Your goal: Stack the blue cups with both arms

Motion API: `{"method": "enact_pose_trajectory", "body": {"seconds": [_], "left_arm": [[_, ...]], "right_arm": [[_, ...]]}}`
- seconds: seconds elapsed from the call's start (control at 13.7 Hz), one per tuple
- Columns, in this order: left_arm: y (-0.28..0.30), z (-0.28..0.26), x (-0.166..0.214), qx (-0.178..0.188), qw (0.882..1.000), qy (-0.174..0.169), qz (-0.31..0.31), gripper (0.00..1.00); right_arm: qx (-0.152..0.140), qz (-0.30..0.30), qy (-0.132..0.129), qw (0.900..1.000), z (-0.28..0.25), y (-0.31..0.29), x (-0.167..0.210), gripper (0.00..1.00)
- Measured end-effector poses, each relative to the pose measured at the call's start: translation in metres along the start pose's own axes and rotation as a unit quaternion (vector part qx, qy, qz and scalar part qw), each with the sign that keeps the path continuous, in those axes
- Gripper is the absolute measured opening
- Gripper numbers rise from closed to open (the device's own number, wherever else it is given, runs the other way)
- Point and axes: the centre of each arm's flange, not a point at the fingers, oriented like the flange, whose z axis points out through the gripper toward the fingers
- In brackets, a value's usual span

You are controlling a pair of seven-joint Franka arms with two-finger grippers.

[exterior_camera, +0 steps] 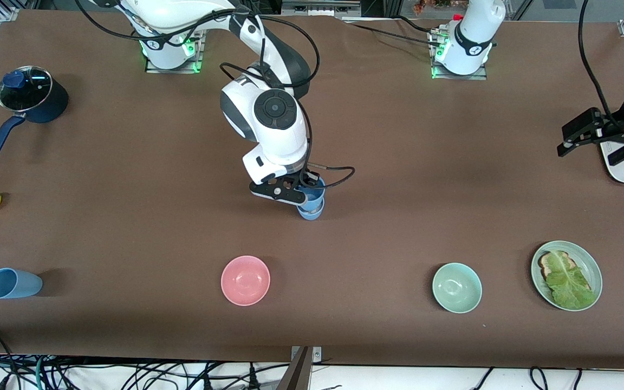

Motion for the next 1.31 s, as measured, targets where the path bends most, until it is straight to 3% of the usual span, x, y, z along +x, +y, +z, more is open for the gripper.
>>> {"method": "enact_pose_trajectory", "body": {"seconds": [0.44, 0.66, 0.88, 1.02, 1.31], "left_arm": [[-0.003, -0.023, -0.016, -0.001, 1.0, 0.005, -0.022, 1.0], [-0.017, -0.021, -0.021, -0.001, 0.999, -0.005, -0.04, 1.0], [-0.005, -0.018, -0.022, -0.002, 0.999, -0.018, -0.032, 1.0], [0.004, -0.017, -0.022, -0.002, 0.999, -0.022, -0.044, 1.0], [0.016, -0.014, -0.024, -0.002, 0.997, -0.034, -0.071, 1.0]], "right_arm": [[-0.005, -0.003, 0.007, 1.0, 0.004, 0.001, 0.002, 0.05], [-0.001, -0.003, 0.01, 1.0, 0.004, 0.0, 0.003, 0.27], [0.002, 0.0, 0.014, 1.0, 0.001, 0.001, 0.007, 0.61], [0.004, 0.005, 0.017, 1.0, -0.003, 0.005, 0.014, 0.68], [-0.016, -0.006, 0.011, 1.0, -0.017, 0.034, 0.044, 1.0]]}}
